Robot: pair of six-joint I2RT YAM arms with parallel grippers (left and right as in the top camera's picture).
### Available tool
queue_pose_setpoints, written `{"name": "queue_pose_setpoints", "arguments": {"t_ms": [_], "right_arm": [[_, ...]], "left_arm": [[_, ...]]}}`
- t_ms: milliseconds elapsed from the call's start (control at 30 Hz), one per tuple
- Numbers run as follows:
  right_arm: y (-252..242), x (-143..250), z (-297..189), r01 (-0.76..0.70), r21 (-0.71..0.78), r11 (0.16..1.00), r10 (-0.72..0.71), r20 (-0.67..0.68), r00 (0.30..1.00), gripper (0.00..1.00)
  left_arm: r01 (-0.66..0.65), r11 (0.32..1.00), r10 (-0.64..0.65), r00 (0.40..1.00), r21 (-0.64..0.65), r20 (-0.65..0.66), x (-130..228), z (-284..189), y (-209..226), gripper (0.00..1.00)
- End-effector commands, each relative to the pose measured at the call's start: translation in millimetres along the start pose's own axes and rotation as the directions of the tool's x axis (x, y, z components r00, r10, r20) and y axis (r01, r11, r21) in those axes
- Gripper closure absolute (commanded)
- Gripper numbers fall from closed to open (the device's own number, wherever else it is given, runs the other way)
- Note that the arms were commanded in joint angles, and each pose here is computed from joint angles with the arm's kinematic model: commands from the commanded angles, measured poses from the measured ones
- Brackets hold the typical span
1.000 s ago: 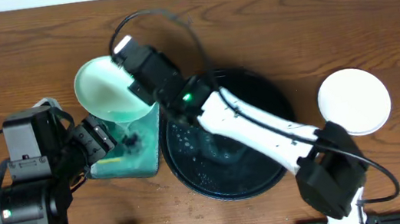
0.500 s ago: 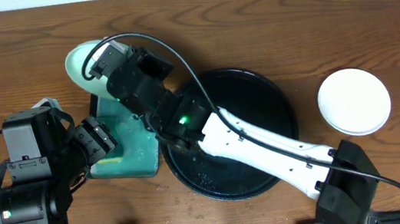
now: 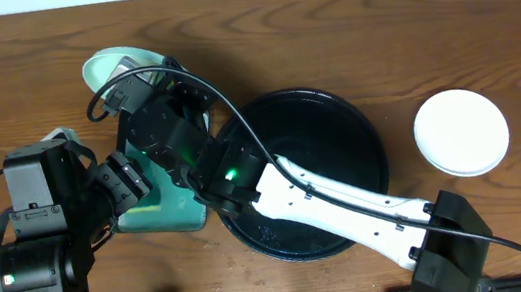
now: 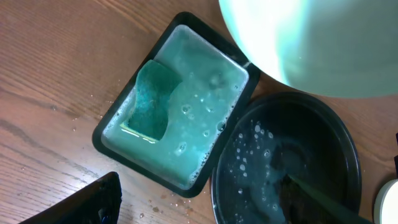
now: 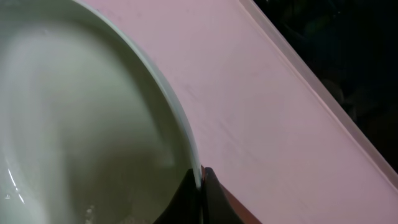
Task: Clean dirty plates on tray and stack at the side
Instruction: 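Lift the green plate with the right gripper and dip it in basin, then carry the green plate right and stack it on the plate pile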
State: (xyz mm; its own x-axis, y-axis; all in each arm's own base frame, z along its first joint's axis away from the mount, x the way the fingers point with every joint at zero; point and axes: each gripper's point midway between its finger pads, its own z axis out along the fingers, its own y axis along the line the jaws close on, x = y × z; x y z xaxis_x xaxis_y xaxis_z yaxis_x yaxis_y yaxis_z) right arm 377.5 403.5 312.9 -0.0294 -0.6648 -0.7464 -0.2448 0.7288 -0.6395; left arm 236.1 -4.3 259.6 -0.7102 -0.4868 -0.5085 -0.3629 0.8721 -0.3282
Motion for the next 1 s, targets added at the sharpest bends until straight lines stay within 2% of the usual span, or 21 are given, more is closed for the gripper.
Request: {"name": "queue_pose_setpoints", "arguments": {"t_ms": [0,767,867,967], "right_arm": [[-19,-13,-11,-0.026,0.035,0.999,0.026,0.02,0.999,0.99],[-19,-13,-11,-0.028,0.036,0.999,0.027,0.019,0.999,0.99],[-17,-7,-9,-0.096,0.029,0.995,0.096,0.002,0.995,0.99],[-2,21,6,-0.226,-0.047,0.973,0.222,-0.081,0.972,0.99]], "left_arm": [[-0.004,1.0,0.004,1.0,0.006,0.013,-4,-4,-2,0.19],[-0.003,1.0,0.003,1.0,0.006,0.014,-4,-4,-1,0.18],[-0.004,1.0,0.004,1.0,0.006,0.013,-4,-4,-2,0.18],[-0.003,1.0,0.003,1.0,0.006,0.014,-4,-4,-1,0.18]]}}
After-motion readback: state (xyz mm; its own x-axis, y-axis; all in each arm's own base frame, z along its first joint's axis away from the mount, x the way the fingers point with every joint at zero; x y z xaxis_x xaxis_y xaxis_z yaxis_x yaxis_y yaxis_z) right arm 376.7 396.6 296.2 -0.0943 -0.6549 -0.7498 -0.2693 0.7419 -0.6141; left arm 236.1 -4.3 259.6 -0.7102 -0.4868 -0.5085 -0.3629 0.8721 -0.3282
